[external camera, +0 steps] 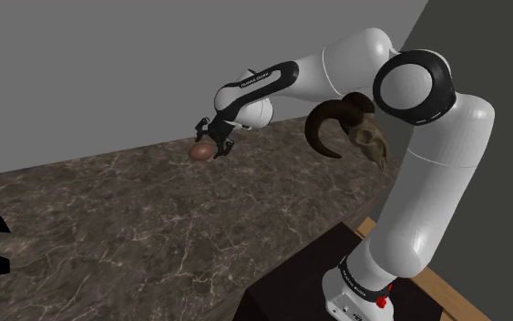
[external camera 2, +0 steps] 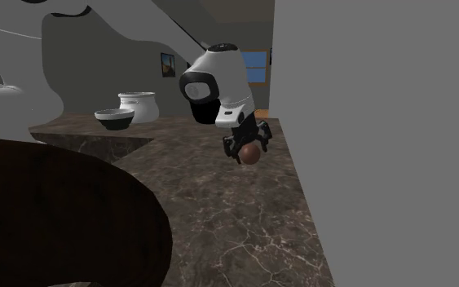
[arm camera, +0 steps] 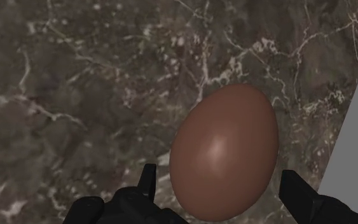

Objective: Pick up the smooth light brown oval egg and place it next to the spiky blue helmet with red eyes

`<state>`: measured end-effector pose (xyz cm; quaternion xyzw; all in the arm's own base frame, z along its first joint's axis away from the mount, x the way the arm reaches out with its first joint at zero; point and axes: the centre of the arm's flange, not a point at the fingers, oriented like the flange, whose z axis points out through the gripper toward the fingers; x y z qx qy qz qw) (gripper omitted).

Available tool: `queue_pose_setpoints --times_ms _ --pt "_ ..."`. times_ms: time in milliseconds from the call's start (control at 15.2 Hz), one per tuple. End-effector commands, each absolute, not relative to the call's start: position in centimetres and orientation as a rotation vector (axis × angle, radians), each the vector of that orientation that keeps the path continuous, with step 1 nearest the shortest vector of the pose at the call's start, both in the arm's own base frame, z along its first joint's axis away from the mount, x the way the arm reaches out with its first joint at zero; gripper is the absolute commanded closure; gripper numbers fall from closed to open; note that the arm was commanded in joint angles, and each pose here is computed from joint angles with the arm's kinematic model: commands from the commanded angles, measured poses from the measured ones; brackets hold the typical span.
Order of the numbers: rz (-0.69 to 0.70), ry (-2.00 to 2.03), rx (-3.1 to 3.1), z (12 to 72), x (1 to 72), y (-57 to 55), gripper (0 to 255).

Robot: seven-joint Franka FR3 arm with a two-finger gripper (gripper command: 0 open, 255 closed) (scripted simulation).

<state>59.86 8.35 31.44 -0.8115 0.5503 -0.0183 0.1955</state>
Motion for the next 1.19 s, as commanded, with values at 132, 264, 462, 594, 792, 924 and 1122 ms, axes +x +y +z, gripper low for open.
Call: queue_pose_setpoints --times_ms 132,264,462,594,792,924,1122 --pt "-0.051 1.542 -2.274 31.4 59.9 8.4 255" --pt "-0.051 1.542 -2.274 31.4 59.9 8.4 255" --pt "-0.051 1.542 -2.274 31.4 59.9 8.3 255" --pt "-0.051 1.542 -2.274 31.4 59.9 8.3 255" --pt "-0.051 1.542 -2.274 33.0 59.9 8.3 255" --pt "-0.051 1.542 -2.274 34.1 59.9 8.3 255" --pt "-0.051 1.542 -2.274 35.7 59.9 8.3 255"
